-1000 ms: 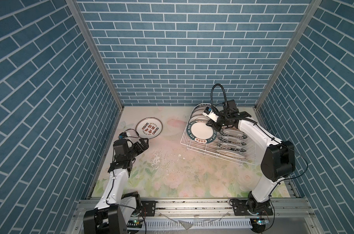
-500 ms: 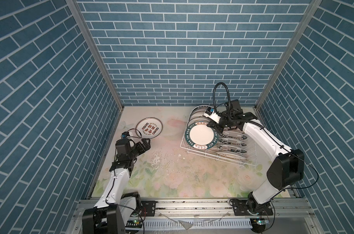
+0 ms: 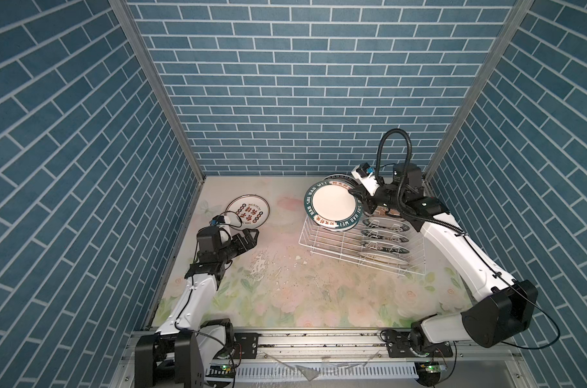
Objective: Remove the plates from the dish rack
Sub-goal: 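Lift the green-rimmed 'HAO SHI HAO WEI' plate with the right gripper toward the left gripper, then grasp the plate rim with the left gripper while the right gripper holds it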
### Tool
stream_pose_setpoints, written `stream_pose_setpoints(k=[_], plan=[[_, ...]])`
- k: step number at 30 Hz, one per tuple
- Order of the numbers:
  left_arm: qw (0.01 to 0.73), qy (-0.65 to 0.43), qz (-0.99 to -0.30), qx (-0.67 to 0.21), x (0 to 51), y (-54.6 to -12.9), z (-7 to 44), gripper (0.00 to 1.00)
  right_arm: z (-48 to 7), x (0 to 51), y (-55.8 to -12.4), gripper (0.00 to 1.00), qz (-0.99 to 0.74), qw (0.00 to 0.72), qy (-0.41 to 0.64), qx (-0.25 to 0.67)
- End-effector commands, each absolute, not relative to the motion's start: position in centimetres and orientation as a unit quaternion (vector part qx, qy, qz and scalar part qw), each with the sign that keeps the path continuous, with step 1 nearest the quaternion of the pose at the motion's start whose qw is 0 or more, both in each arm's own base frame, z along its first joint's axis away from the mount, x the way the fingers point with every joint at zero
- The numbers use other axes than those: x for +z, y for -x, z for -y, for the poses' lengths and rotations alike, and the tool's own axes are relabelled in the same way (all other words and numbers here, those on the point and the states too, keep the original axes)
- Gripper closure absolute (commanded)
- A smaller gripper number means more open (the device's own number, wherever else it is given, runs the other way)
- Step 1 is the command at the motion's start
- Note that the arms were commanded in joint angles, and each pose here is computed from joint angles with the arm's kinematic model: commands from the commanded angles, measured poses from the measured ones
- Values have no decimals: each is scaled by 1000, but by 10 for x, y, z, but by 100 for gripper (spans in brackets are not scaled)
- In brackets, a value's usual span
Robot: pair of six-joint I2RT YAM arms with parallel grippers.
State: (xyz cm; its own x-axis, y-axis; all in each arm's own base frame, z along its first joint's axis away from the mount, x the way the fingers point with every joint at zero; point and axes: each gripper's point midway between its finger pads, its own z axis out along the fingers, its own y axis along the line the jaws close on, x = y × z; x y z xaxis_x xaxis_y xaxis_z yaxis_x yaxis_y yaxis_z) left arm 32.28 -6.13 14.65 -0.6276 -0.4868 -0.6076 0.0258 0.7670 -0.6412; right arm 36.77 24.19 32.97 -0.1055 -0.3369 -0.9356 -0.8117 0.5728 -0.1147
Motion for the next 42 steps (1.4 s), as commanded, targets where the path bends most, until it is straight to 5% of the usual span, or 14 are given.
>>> stream_pose_setpoints(k=[1, 6, 12, 39, 42], plan=[[437, 97, -823, -349, 186, -326, 87, 1, -240, 379, -388, 100, -672, 625, 255, 304], [467, 69, -791, -389, 223, -333, 116, 1, -232, 369, -409, 100, -673, 614, 89, 402], [480, 65, -766, -424, 243, -347, 134, 1, -255, 352, -402, 100, -696, 564, 52, 442], [461, 48, -742, -484, 239, -386, 165, 12, -347, 300, -390, 100, -747, 394, 101, 526], [457, 48, -744, -485, 236, -390, 166, 22, -353, 295, -389, 100, -746, 379, 98, 539]])
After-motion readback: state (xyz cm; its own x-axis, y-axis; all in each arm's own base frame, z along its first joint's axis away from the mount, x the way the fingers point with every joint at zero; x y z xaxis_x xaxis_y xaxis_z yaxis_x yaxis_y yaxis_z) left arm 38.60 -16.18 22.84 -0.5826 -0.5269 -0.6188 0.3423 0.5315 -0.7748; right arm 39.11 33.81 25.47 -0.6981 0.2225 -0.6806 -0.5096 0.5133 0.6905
